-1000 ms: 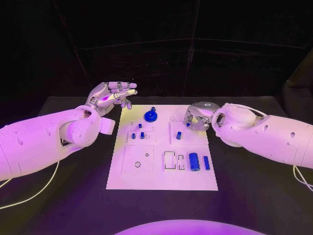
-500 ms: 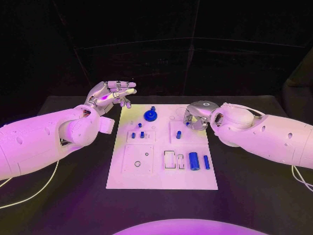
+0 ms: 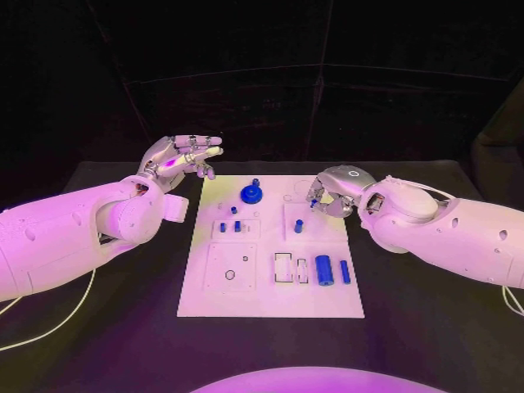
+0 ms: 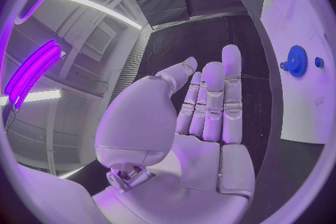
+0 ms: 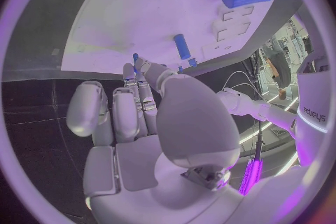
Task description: Assemble the parts on the task board
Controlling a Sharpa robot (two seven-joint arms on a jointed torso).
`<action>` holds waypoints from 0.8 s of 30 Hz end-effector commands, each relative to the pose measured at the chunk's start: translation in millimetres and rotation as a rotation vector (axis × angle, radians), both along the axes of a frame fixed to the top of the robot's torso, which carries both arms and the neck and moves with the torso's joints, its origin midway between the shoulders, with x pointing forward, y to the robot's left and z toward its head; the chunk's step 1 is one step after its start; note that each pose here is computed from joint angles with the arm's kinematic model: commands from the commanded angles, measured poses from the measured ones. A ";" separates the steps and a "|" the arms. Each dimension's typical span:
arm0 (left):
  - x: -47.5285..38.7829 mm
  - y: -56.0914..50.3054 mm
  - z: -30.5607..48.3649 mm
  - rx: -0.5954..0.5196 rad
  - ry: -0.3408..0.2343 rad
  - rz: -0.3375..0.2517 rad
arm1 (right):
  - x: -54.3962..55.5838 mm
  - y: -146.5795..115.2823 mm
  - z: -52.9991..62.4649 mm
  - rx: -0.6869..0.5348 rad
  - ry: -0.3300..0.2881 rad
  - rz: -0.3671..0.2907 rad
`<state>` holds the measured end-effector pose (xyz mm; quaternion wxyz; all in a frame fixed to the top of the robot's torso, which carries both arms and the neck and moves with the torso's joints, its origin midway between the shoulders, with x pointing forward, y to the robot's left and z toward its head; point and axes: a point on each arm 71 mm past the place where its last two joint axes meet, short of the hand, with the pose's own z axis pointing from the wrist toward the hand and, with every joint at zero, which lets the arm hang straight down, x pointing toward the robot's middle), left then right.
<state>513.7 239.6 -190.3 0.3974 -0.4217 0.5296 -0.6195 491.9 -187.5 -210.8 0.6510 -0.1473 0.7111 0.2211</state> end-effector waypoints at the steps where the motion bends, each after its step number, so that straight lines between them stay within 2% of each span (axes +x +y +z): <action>1: 2.2 6.4 1.6 -0.017 -0.007 0.080 | -5.0 0.6 11.6 0.094 -0.053 0.012; 7: 2.5 7.9 1.3 -0.026 0.001 0.101 | -20.9 12.6 23.9 0.159 -0.065 0.065; 10: 2.1 5.9 1.1 -0.028 0.006 0.100 | -32.3 28.7 29.6 0.193 -0.057 0.115; 14: 1.7 2.4 1.0 -0.032 0.010 0.092 | -47.0 57.3 33.7 0.224 -0.015 0.199; 19: 1.2 -1.7 1.1 -0.036 0.012 0.082 | -56.9 88.8 31.7 0.202 0.048 0.279; 24: 0.1 -5.6 0.7 -0.033 0.023 0.079 | -60.2 110.0 21.1 0.130 0.092 0.326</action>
